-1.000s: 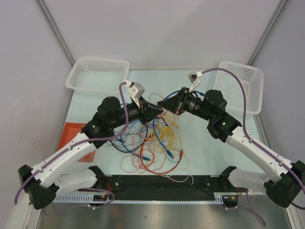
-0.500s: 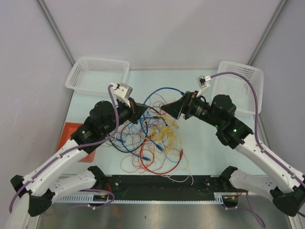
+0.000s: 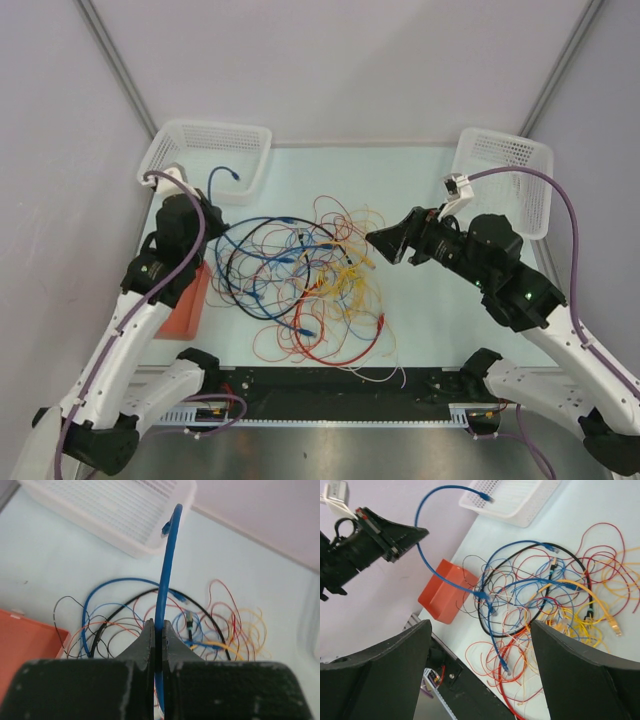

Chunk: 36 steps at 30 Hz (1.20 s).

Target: Untangle the cables

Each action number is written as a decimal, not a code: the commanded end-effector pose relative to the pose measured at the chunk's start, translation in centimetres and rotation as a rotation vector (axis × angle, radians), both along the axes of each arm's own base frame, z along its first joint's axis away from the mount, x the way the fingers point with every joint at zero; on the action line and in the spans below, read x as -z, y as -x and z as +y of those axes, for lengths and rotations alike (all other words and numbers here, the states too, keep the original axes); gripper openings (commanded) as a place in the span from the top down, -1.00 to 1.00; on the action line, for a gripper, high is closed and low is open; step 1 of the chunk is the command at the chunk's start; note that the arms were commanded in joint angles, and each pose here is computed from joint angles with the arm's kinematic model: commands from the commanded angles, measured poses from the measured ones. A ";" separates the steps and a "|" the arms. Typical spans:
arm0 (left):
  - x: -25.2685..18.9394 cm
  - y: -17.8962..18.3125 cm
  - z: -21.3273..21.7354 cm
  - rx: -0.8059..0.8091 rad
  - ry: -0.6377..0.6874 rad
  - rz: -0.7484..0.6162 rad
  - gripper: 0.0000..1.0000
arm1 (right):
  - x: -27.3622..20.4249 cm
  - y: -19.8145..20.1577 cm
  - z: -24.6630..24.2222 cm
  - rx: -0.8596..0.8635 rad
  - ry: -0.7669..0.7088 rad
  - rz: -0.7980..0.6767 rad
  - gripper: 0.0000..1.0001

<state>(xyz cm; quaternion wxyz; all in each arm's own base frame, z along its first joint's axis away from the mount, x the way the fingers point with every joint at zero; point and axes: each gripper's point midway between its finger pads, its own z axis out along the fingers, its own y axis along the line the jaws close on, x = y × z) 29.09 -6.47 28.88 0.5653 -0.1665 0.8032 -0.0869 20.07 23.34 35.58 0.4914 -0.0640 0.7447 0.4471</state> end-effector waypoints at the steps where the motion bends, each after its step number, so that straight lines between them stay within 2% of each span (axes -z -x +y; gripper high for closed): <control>1: -2.9 -1.7 4.3 -0.224 0.137 -0.069 1.00 | -0.5 0.2 -1.5 0.045 0.033 -0.035 -0.70; 5: -3.9 -4.6 6.6 -0.321 0.252 -0.120 0.99 | 0.1 0.0 -1.5 0.050 0.040 -0.033 -0.70; 10: -3.2 -10.7 8.3 -0.374 0.388 -0.143 1.00 | 0.8 -0.3 -1.5 0.056 0.053 -0.016 -0.68; 15: -2.7 -16.3 10.6 -0.417 0.452 -0.176 1.00 | 1.0 -0.4 -1.5 0.063 0.057 -0.027 -0.67; 16: -0.7 -18.0 10.6 -0.420 0.459 -0.128 1.00 | 0.8 -0.8 -1.6 0.078 0.055 -0.038 -0.67; 17: -2.0 -19.2 10.9 -0.413 0.467 -0.154 1.00 | 0.7 -1.0 -1.7 0.083 0.058 -0.049 -0.66; 19: 0.4 -21.6 11.6 -0.433 0.463 -0.101 1.00 | 0.7 -1.4 -1.6 0.095 0.065 -0.060 -0.66; 20: -0.9 -22.6 11.7 -0.426 0.467 -0.125 1.00 | 0.9 -1.6 -1.6 0.098 0.067 -0.058 -0.67; 22: 0.9 -24.5 12.7 -0.446 0.462 -0.094 1.00 | 1.6 -1.9 -1.3 0.098 0.077 -0.037 -0.66; 23: -0.1 -25.4 13.2 -0.450 0.467 -0.120 1.00 | 2.4 -2.0 -1.2 0.098 0.085 -0.022 -0.66; 25: 0.5 -26.9 14.3 -0.478 0.455 -0.118 0.99 | 3.3 -2.3 -1.0 0.103 0.090 0.003 -0.66; 32: 2.8 -27.6 18.3 -0.660 0.363 -0.078 1.00 | 5.2 -4.0 -1.4 0.150 0.121 0.033 -0.66; 33: 2.9 -27.5 18.6 -0.677 0.354 -0.077 0.92 | 5.3 -4.1 -1.4 0.151 0.123 0.032 -0.66; 34: 2.7 -27.5 18.9 -0.691 0.349 -0.081 0.57 | 5.2 -4.2 -1.4 0.154 0.122 0.031 -0.66; 36: 2.6 -27.6 19.2 -0.695 0.331 -0.083 0.28 | 5.2 -4.4 -1.4 0.157 0.120 0.029 -0.66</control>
